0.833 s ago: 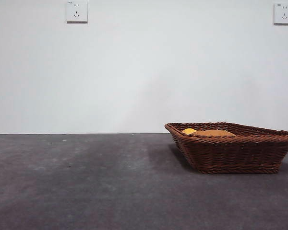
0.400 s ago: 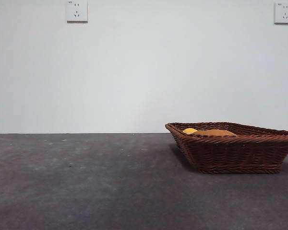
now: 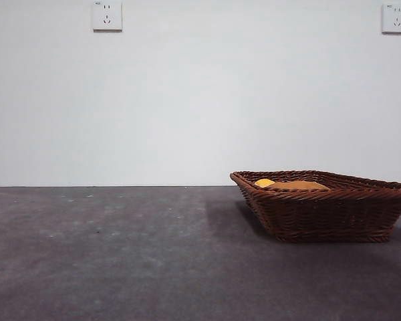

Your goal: Help me put the vegetables on the table into the basket

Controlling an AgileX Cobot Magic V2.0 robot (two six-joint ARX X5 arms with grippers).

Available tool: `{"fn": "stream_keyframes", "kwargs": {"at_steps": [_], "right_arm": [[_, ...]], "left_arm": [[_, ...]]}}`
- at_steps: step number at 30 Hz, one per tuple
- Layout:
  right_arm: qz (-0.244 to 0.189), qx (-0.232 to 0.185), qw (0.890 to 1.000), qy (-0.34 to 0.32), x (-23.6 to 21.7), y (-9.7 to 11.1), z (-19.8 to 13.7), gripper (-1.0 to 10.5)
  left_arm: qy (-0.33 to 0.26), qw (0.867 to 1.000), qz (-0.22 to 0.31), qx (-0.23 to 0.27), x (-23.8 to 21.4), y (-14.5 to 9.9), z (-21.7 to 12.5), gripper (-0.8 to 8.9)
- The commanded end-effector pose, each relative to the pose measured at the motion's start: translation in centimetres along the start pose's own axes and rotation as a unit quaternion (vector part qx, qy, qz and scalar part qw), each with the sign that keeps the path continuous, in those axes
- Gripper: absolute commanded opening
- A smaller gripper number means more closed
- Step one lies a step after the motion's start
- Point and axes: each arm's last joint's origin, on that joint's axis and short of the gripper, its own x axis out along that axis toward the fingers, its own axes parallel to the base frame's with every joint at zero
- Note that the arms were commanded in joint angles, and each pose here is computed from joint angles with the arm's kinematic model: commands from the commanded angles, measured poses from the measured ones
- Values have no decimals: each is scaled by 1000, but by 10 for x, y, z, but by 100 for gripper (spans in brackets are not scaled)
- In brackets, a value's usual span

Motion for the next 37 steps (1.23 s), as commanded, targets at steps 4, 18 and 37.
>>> {"fn": "stream_keyframes", "kwargs": {"at_steps": [4, 18, 37], "right_arm": [[-2, 2, 1000, 0, -4, 1, -20, 1], [-5, 12, 996, 84, -14, 3, -51, 1], [-4, 18, 991, 134, -16, 4, -60, 1]], "left_arm": [[4, 1000, 3, -3, 1, 0, -3, -3], [4, 1000, 3, -3, 1, 0, -3, -3], [6, 1000, 3, -3, 1, 0, -3, -3]]}}
